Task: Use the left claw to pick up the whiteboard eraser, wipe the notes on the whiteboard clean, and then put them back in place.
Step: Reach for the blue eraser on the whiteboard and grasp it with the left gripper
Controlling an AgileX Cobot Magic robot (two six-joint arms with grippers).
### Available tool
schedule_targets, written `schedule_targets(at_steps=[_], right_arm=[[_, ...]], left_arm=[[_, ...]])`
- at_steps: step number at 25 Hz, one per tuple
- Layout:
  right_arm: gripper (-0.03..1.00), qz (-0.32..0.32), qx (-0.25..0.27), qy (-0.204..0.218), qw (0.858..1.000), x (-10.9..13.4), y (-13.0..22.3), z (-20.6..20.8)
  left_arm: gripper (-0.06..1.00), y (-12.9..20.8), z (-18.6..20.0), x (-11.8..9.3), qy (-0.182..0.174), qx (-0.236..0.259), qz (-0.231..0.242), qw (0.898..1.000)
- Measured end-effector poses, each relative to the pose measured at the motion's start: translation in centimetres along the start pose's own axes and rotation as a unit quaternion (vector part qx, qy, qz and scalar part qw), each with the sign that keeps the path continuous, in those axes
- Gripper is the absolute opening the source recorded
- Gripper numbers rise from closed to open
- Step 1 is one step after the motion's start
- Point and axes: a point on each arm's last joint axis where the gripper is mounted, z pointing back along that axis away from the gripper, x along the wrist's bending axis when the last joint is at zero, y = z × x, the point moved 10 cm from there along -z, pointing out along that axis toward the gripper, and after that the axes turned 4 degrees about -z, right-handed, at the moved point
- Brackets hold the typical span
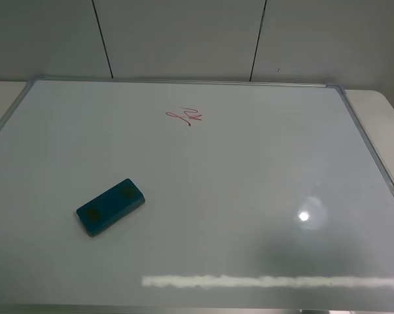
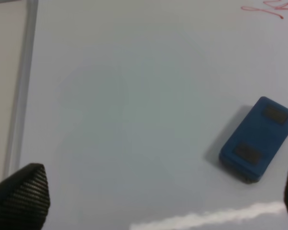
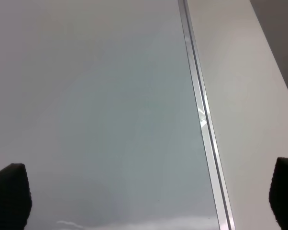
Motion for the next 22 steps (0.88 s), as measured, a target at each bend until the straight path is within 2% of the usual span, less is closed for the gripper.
schedule_targets(at_steps=[22], right_arm=[[0.99, 0.0, 0.0, 0.0, 1.0, 0.0, 0.0, 0.0]], left_arm=[[0.99, 0.01, 0.0, 0.03, -0.001, 0.0, 0.007, 1.0]])
